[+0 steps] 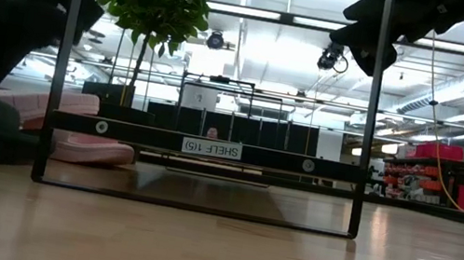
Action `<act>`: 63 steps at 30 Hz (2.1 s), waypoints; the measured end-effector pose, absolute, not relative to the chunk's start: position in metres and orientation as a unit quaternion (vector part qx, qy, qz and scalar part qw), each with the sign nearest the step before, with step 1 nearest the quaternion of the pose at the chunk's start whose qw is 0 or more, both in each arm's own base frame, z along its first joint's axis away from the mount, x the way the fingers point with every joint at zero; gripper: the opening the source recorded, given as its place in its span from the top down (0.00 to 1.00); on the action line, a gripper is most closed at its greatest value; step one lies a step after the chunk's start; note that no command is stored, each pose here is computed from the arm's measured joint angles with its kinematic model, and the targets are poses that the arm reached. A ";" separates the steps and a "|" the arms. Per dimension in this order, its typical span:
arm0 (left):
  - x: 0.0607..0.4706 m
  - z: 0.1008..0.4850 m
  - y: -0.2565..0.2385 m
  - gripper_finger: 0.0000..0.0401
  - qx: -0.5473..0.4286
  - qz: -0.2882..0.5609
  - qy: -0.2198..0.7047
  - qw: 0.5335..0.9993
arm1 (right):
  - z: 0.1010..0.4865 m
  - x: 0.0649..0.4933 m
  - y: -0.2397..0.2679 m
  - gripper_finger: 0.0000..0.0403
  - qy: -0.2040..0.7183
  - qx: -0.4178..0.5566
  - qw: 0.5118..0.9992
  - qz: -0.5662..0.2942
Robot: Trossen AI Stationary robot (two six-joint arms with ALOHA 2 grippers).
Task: Pick and place slides into the shelf
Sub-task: Put the bottom black slipper on the shelf
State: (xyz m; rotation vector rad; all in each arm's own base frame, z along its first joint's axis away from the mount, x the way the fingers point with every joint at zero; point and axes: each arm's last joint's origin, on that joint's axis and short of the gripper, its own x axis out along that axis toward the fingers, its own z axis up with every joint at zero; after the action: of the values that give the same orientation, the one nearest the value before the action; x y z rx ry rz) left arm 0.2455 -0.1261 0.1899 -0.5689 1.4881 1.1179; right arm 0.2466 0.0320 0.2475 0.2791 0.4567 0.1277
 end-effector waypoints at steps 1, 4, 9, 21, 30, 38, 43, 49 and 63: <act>0.247 0.187 -0.127 0.29 -0.236 0.474 0.637 0.560 | 0.247 0.247 0.032 0.57 0.226 0.138 0.962 0.063; 0.248 0.183 -0.128 0.29 -0.224 0.472 0.645 0.558 | 0.247 0.247 0.032 0.57 0.225 0.138 0.962 0.063; 0.251 0.191 -0.130 0.36 -0.212 0.470 0.647 0.562 | 0.247 0.247 0.032 0.57 0.226 0.137 0.962 0.063; 0.254 0.227 -0.135 0.80 -0.170 0.463 0.658 0.569 | 0.247 0.246 0.032 0.57 0.227 0.135 0.962 0.063; 0.263 0.247 -0.141 0.80 -0.191 0.410 0.674 0.584 | 0.247 0.246 0.032 0.57 0.227 0.135 0.962 0.064; 0.263 0.252 -0.143 0.80 -0.200 0.392 0.685 0.580 | 0.247 0.246 0.032 0.57 0.229 0.138 0.962 0.063; 0.250 0.267 -0.153 0.80 -0.223 0.381 0.675 0.591 | 0.244 0.245 0.032 0.57 0.239 0.137 0.959 0.061; 0.225 0.302 -0.180 0.80 -0.289 0.381 0.615 0.627 | 0.233 0.241 0.032 0.57 0.257 0.136 0.955 0.058; 0.203 0.394 -0.262 0.80 -0.209 0.268 0.097 0.936 | 0.231 0.241 0.031 0.57 0.255 0.145 0.955 0.046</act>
State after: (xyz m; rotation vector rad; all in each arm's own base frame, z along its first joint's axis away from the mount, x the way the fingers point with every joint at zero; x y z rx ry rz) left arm 0.2035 -0.2620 0.3945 -0.4269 0.1981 0.5477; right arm 0.2411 0.0310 0.2308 0.2943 0.5183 0.0944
